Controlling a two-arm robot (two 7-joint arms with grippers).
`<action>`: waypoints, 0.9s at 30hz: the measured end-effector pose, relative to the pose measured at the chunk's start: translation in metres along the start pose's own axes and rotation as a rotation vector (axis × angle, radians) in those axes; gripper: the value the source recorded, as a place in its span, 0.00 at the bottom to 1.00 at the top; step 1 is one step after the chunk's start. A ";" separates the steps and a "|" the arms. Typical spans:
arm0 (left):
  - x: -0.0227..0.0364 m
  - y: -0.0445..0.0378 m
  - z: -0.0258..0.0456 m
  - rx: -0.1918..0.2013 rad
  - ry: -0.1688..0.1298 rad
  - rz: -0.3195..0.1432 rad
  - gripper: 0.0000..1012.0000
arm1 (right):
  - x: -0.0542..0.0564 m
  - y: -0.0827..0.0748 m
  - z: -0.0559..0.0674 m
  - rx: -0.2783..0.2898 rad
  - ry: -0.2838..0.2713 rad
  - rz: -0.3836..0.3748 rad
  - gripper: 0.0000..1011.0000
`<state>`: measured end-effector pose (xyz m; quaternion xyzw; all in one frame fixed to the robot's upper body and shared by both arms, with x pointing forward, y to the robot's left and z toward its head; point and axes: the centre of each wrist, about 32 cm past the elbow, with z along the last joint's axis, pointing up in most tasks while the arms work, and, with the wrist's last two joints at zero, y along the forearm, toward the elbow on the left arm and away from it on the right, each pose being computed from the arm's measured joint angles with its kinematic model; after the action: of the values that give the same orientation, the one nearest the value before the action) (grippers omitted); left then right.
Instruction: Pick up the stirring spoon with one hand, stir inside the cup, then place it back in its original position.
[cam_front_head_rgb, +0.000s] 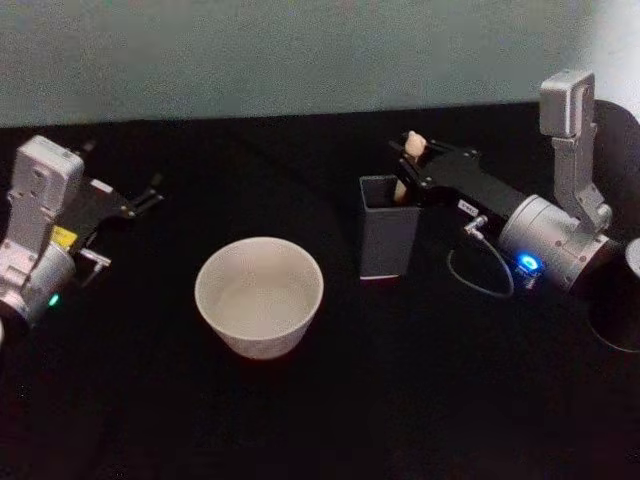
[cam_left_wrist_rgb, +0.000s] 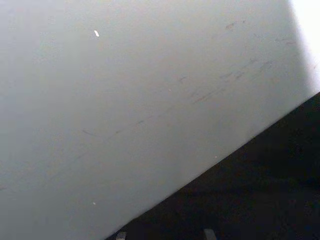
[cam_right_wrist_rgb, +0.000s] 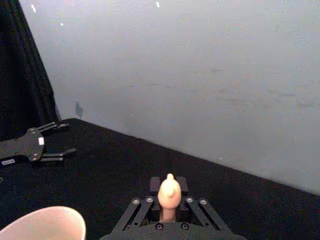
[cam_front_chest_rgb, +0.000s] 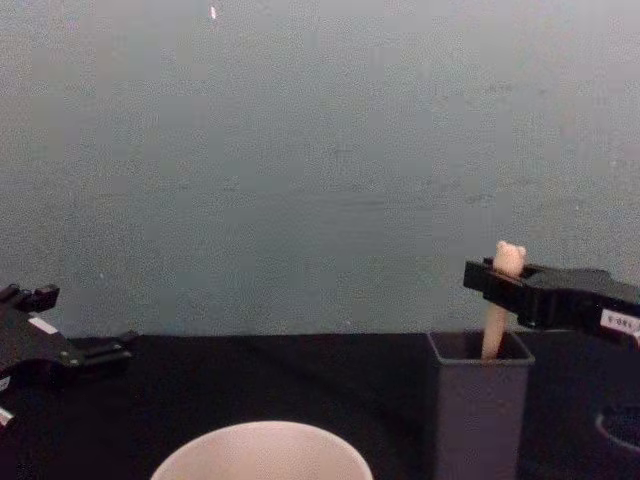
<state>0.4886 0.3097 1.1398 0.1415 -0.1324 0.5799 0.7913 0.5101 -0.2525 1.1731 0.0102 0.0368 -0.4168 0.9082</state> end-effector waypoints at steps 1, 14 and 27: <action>0.0000 0.0000 0.0000 0.000 0.000 0.000 0.99 | -0.001 0.000 0.002 0.002 -0.012 0.003 0.19; 0.0000 0.0000 0.0000 0.000 0.000 0.000 0.99 | -0.005 -0.001 0.023 0.021 -0.073 0.015 0.18; 0.0000 0.0000 0.0000 0.000 0.000 0.000 0.99 | -0.007 -0.001 0.048 0.070 -0.081 0.031 0.18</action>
<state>0.4886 0.3097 1.1398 0.1415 -0.1324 0.5799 0.7913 0.5077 -0.2502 1.2216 0.0257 -0.0147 -0.4040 0.9143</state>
